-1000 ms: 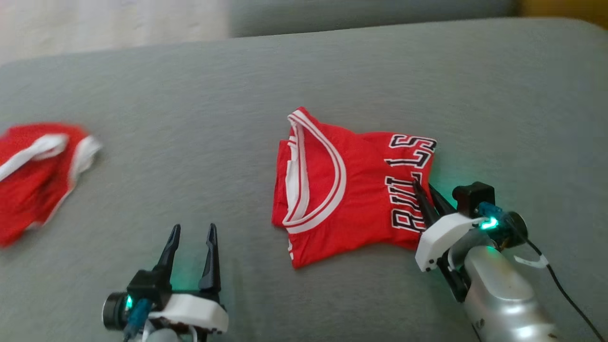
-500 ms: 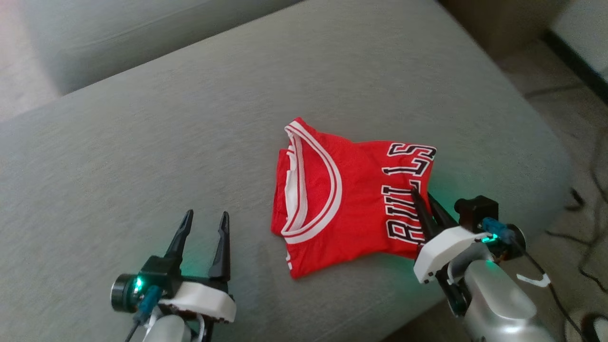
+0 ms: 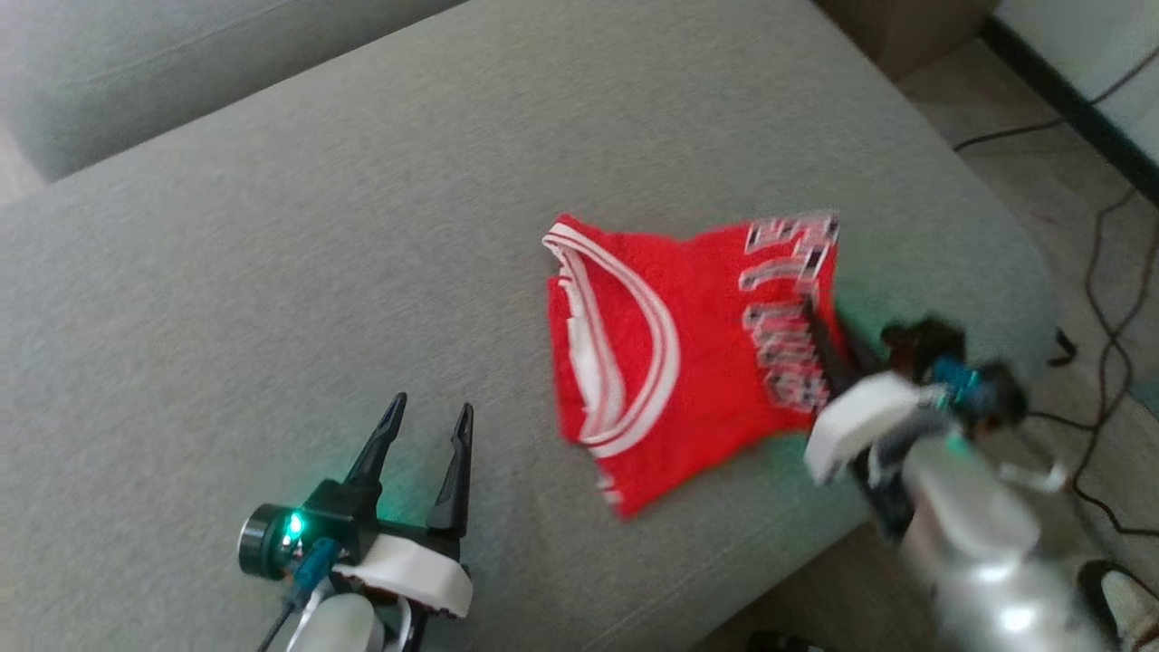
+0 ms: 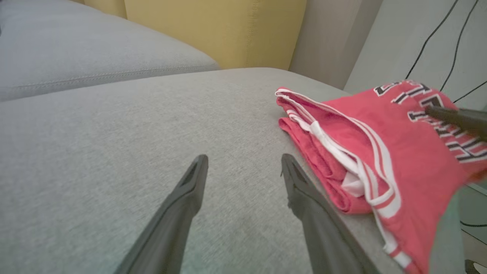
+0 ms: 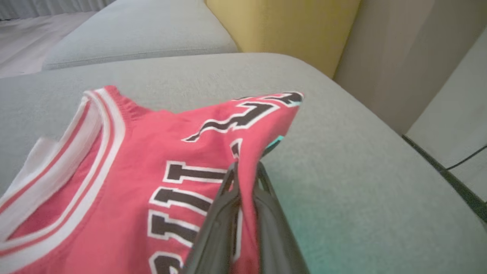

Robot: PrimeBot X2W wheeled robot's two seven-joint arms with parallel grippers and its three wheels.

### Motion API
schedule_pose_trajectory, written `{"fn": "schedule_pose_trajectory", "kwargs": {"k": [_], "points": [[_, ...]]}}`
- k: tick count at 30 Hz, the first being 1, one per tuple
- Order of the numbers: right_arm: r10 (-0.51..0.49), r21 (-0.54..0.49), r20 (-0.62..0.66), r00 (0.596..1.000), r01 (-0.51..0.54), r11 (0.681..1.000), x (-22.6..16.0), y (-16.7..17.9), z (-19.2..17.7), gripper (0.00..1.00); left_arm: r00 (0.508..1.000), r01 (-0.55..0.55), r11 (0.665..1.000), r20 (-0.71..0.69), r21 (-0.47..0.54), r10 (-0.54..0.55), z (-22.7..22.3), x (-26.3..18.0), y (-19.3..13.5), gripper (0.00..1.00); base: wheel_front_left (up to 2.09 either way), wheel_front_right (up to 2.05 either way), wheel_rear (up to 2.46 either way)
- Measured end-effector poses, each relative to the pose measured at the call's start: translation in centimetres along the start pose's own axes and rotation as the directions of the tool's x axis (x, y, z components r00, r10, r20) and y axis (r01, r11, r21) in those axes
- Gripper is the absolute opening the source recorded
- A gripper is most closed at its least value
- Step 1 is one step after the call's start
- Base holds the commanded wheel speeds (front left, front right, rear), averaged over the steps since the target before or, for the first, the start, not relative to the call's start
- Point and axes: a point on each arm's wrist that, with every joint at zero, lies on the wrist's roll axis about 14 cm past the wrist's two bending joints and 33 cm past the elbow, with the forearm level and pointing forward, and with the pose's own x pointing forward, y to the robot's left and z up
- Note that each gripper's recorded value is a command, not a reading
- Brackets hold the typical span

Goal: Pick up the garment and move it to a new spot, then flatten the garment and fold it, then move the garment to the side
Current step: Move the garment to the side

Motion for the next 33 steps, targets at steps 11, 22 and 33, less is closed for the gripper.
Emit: {"fn": "schedule_pose_trajectory", "kwargs": {"k": [11,22,33], "points": [[-0.053,-0.326,0.048,0.997,0.066,0.943,8.8,-6.5,9.7,0.00,0.994,-0.107,0.994,-0.011,-0.024,0.106,-1.2,-0.5,4.4,1.00,0.00,0.00,0.00],[-0.208,-0.433,-0.004,0.978,0.186,0.882,12.7,-12.1,11.3,1.00,0.983,-0.184,0.982,0.022,-0.048,0.185,-0.9,-0.4,7.9,1.00,0.00,0.00,0.00],[-0.076,-0.314,0.144,0.987,0.118,0.942,13.7,-5.0,13.7,1.00,0.967,-0.251,0.967,0.041,-0.041,0.252,0.3,-1.5,9.6,1.00,0.00,0.00,0.00]]}}
